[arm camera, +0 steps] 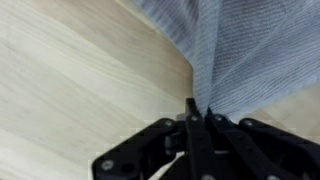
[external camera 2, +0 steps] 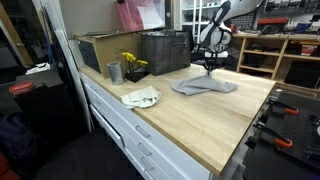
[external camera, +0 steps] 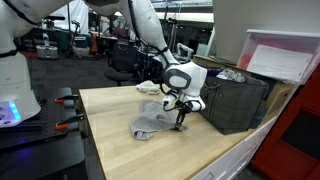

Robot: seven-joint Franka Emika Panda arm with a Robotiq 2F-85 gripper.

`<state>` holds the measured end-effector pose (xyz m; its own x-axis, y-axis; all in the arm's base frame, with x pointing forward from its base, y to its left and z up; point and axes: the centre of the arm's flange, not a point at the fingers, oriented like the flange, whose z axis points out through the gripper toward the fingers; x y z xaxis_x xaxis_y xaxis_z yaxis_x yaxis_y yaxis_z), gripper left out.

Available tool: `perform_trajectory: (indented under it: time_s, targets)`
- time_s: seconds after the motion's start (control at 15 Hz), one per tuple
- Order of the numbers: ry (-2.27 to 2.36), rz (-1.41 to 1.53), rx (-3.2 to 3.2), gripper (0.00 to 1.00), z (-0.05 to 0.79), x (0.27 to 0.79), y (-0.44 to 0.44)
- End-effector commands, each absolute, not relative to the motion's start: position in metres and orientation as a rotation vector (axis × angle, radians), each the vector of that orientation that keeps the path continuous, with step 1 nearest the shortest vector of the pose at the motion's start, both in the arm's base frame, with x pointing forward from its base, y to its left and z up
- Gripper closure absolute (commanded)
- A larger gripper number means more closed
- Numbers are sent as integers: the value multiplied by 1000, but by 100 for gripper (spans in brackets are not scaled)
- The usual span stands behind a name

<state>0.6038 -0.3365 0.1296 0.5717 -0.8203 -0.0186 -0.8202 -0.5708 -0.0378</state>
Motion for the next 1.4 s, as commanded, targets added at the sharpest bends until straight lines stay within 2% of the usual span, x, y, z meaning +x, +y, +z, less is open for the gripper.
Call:
perform_trajectory:
  time_s: [0.0,0.4,0.73,0.8,0.87,1.33]
  targets:
    - [1626,-13,-2664,99,148,557,-364]
    - [1835,-97,-2670,99,143,529,-404]
    - [1866,-211,-2757,99,151,527,-415]
    - [1851,-217,-2766,71,154,527,-412]
    - [1839,-219,-2772,71,157,528,-408]
    - [1681,-123,-2689,19,185,509,-337]
